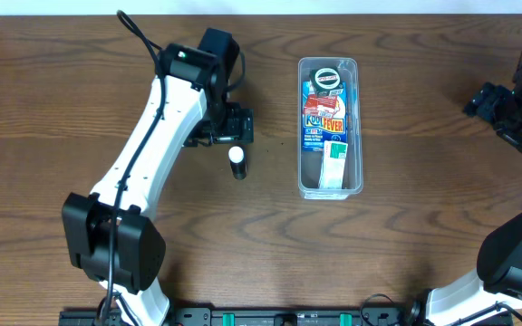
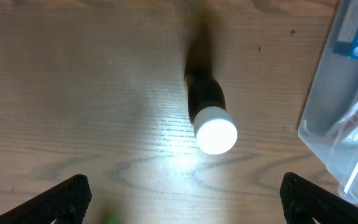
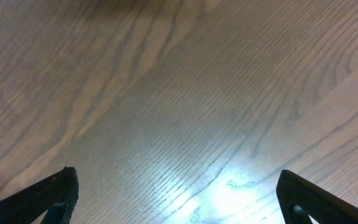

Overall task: Pack container
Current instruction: 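Move left gripper to the brown Woods' bottle and grasp it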

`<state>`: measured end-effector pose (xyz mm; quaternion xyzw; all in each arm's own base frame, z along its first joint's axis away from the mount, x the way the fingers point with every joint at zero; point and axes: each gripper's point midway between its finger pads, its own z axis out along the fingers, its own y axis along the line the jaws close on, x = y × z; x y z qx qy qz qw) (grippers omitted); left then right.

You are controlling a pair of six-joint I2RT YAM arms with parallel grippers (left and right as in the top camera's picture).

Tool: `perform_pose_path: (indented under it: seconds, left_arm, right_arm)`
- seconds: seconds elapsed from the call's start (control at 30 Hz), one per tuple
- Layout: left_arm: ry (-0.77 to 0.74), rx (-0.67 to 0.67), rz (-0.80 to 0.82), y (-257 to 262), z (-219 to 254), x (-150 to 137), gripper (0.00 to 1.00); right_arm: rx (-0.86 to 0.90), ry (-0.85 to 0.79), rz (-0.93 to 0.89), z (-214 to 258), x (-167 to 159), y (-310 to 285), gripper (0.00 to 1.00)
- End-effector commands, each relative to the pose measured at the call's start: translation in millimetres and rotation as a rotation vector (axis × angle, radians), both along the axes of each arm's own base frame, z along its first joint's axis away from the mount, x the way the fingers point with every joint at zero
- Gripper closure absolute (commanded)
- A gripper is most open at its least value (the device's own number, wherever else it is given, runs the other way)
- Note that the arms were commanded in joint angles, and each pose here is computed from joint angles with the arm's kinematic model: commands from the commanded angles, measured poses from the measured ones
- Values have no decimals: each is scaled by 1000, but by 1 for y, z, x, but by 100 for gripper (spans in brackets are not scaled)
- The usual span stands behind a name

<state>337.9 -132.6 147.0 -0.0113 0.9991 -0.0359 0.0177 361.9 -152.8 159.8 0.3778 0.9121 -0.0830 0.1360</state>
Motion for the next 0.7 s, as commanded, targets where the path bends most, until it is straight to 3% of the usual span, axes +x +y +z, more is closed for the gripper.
perform_pose_path:
  seconds: [0.0,0.3,0.67]
  left_arm:
    - [29,1,-24,-1,-19,-5,2]
    - [37,5,-67,-1,-56,-10,2]
    - [-4,-10,-84,-18,-64,-5,2]
  right_arm:
    - [-9,2,-21,0,-1,-2,1]
    - [-9,2,-21,0,-1,-2,1]
    - [-9,2,-21,0,-1,-2,1]
